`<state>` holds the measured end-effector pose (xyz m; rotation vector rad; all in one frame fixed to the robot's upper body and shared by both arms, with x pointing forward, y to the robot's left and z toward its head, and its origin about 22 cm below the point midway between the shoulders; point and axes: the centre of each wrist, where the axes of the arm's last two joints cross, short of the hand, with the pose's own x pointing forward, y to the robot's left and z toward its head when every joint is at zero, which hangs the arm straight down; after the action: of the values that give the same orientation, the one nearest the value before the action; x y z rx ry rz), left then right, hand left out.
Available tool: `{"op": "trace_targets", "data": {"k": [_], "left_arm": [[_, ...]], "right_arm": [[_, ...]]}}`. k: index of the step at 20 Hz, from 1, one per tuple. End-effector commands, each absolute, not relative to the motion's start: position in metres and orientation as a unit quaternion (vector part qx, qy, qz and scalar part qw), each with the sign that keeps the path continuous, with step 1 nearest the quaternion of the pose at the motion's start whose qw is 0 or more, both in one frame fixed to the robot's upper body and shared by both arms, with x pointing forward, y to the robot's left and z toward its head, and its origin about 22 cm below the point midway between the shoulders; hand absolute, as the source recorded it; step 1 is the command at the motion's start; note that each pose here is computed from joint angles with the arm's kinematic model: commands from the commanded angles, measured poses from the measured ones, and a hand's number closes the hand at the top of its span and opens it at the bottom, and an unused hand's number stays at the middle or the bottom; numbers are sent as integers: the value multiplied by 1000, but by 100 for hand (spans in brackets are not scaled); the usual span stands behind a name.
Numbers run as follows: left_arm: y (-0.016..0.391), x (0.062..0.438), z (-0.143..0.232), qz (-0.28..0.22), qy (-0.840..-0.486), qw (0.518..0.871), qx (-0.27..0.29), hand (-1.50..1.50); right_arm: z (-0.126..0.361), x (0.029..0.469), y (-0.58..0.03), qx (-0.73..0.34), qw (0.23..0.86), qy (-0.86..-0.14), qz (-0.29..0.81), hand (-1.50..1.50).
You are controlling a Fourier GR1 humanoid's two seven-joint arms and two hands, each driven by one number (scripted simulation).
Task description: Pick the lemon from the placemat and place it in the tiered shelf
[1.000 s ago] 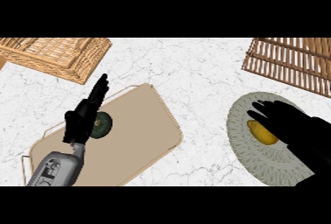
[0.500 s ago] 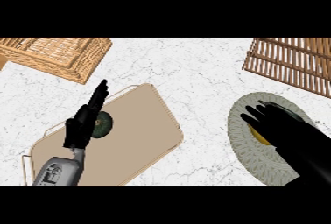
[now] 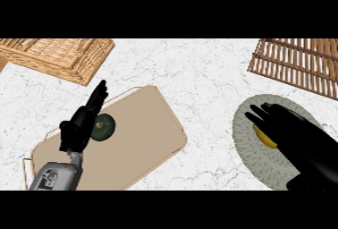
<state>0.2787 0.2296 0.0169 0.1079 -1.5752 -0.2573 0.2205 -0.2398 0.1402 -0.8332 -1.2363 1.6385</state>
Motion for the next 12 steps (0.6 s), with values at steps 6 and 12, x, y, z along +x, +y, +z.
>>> {"op": "trace_targets", "data": {"k": [6,12], "left_arm": [[225,284,29,-117,-703,700,45,0],[214,271,9,-116,-712,691,49,0]], "right_arm": [[106,245,-247,-346,450,-480,669,-150],[103,239,-265,-362,446,-464,674,-150]]}}
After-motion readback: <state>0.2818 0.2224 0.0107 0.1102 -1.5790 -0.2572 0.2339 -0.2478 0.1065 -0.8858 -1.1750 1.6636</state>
